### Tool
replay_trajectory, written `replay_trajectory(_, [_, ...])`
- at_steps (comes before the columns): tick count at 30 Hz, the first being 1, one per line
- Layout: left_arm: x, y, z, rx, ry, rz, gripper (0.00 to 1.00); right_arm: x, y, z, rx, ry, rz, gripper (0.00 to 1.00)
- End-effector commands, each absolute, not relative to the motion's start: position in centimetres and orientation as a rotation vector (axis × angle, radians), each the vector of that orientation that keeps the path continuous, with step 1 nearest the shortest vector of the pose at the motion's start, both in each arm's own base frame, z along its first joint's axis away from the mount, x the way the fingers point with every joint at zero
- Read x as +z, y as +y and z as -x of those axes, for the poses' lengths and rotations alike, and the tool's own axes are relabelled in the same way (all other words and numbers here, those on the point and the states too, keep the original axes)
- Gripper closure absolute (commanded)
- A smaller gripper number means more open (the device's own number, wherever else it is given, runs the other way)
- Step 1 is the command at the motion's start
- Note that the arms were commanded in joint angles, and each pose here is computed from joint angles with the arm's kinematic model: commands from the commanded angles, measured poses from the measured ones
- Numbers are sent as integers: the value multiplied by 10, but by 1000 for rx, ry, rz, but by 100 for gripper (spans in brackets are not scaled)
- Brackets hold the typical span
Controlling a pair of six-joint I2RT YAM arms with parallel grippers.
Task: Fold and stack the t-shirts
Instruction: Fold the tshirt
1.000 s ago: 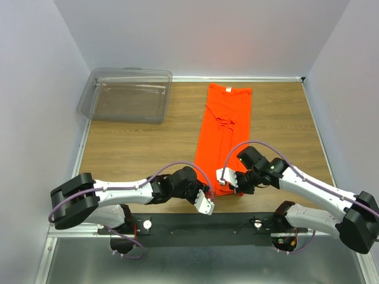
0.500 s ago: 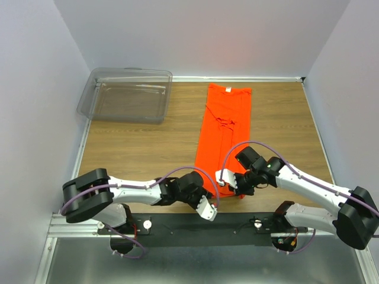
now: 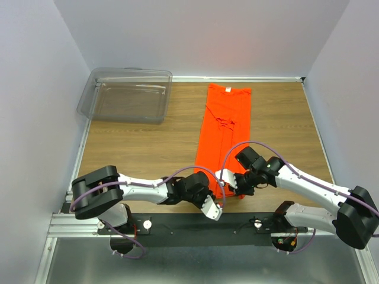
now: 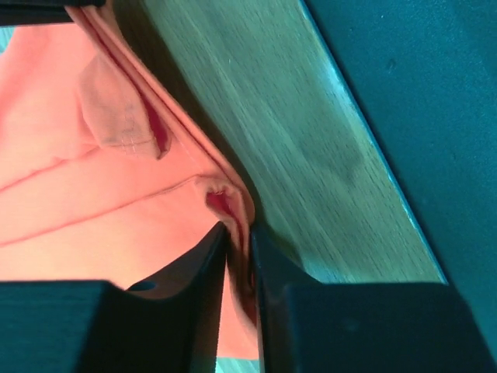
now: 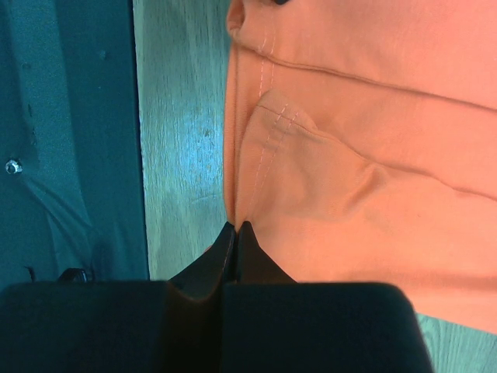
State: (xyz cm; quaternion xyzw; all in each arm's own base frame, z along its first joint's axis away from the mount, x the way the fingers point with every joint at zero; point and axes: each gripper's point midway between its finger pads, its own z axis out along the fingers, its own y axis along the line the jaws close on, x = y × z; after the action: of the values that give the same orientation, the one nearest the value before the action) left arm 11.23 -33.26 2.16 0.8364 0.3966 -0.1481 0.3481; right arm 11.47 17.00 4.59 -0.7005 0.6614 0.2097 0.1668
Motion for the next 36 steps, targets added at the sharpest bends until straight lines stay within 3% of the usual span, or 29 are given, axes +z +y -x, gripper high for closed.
replay_trajectory(1, [3,-318,-103,-369,1066,-2255,90,54,174,-115,624,1869,1980,99])
replay_trajectory(2, [3,-318,-103,-368,1066,-2254,90,54,174,-115,622,1869,1980,100])
replay_trajectory(3, [3,-318,-103,-368,1068,-2252,99,54,174,-115,624,1866,1981,99])
replay_trajectory(4, [4,-318,-103,-367,1064,-2250,100,55,174,-116,620,1862,1979,100])
replay_trajectory(18, [67,-329,-139,-371,940,-2124,100,85,180,-157,474,1908,1762,99])
replay_trajectory(25, [83,-330,-184,-330,917,-2081,100,99,167,-208,444,2007,1526,99])
replay_trajectory(36, [120,-354,-312,-203,908,-2002,100,101,133,-293,353,2104,1340,99])
